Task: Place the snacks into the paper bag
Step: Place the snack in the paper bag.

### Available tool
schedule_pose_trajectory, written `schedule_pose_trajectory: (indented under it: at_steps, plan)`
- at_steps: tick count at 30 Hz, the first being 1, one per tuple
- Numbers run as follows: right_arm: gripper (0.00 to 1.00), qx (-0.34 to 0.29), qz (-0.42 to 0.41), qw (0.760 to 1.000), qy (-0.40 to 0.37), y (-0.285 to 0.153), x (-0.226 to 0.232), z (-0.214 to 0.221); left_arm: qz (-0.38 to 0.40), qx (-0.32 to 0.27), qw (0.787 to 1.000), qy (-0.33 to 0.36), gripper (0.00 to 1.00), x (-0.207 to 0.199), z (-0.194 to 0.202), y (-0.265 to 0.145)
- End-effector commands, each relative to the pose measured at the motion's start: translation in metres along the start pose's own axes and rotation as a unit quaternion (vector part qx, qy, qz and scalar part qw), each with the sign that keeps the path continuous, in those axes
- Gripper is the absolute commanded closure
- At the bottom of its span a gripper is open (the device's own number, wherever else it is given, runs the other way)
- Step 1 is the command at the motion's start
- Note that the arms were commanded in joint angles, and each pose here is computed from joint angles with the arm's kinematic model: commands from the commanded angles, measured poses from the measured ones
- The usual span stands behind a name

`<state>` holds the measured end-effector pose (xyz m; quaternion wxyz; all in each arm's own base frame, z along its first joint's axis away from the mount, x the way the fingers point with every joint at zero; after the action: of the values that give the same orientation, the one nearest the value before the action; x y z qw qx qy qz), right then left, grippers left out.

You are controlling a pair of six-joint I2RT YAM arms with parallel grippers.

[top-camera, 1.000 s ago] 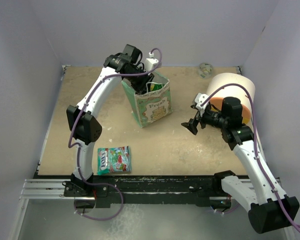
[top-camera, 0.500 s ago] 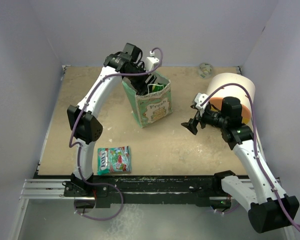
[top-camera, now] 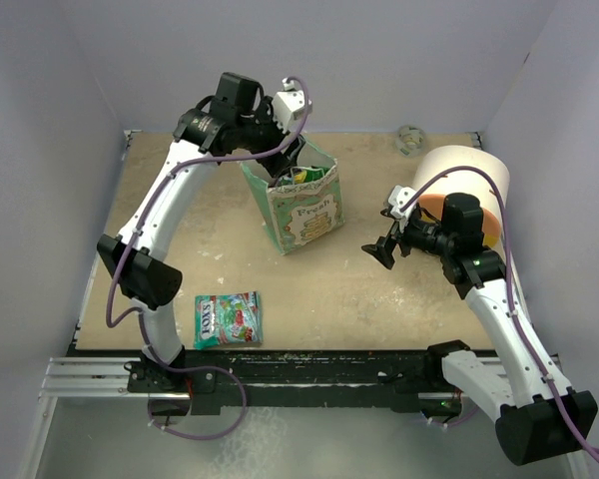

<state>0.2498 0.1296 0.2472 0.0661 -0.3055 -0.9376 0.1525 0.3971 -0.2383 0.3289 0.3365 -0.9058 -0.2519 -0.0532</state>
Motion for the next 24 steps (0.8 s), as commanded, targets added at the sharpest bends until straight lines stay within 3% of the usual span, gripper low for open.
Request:
schedule_pose_trajectory:
  at_steps: [1,24]
  plan:
    - [0.04,-0.011,-0.004,1.0,-0.012,0.002,-0.002,-0.003,-0.031,-0.022,0.999,0.019,0.15,0.011,-0.01,-0.009]
    - [0.04,-0.012,-0.004,1.0,-0.014,0.001,-0.002,-0.003,0.095,0.062,0.992,-0.059,0.65,-0.023,0.042,0.044]
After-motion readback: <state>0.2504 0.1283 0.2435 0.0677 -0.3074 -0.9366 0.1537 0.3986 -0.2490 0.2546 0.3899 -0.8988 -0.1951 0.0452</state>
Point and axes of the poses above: each gripper's point midway between its finger pads, its own y axis out along the fingers, its own x axis along the line the jaws close on, z = x × y, the point moved 3 cm from there along -y, back along the fingers, and after that the axes turned 13 degrees about y, right-handed, at the moved point
